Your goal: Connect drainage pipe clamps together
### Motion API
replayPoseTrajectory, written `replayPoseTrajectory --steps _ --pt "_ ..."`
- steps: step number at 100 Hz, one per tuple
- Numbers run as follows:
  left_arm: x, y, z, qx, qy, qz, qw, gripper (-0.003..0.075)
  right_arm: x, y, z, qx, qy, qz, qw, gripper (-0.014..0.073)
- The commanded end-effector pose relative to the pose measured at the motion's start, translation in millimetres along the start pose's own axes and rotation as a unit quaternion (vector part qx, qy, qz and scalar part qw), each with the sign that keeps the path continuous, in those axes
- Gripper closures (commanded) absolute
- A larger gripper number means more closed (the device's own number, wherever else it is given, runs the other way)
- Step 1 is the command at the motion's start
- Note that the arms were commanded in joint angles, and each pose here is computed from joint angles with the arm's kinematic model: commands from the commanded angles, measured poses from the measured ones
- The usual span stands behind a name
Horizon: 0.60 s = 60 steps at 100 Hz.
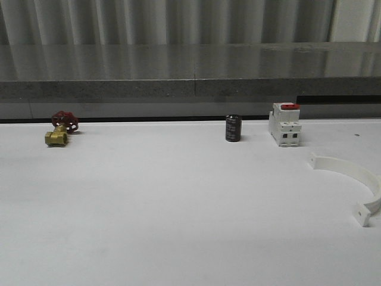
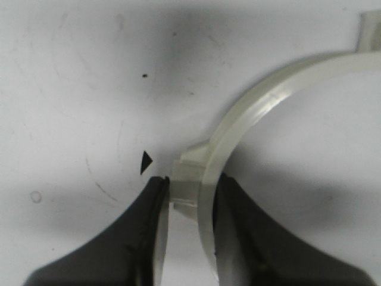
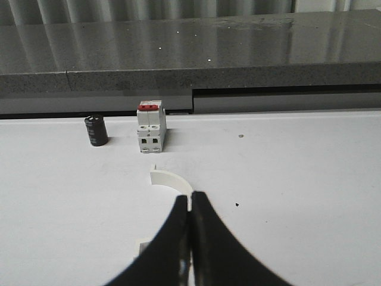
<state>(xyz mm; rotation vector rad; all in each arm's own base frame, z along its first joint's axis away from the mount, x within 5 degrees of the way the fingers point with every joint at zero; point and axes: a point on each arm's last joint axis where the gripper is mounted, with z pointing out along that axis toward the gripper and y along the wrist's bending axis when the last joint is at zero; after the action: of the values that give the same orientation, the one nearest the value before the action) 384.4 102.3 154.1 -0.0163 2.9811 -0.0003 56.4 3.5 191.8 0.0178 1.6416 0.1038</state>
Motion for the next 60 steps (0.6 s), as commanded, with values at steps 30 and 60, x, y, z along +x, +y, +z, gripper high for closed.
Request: replayPoseTrajectory --steps 30,60 --pt "1 -17 -74 0.033 -0.063 -0.02 0.997 0.0718 -14 1 -3 -0.002 -0.057 -0.005 0.998 0.0663" --pt "10 -89 -119 0.106 -0.108 -0.031 0.988 0.0718 -14 1 -3 -0.002 -0.057 -0.005 0.998 0.0663"
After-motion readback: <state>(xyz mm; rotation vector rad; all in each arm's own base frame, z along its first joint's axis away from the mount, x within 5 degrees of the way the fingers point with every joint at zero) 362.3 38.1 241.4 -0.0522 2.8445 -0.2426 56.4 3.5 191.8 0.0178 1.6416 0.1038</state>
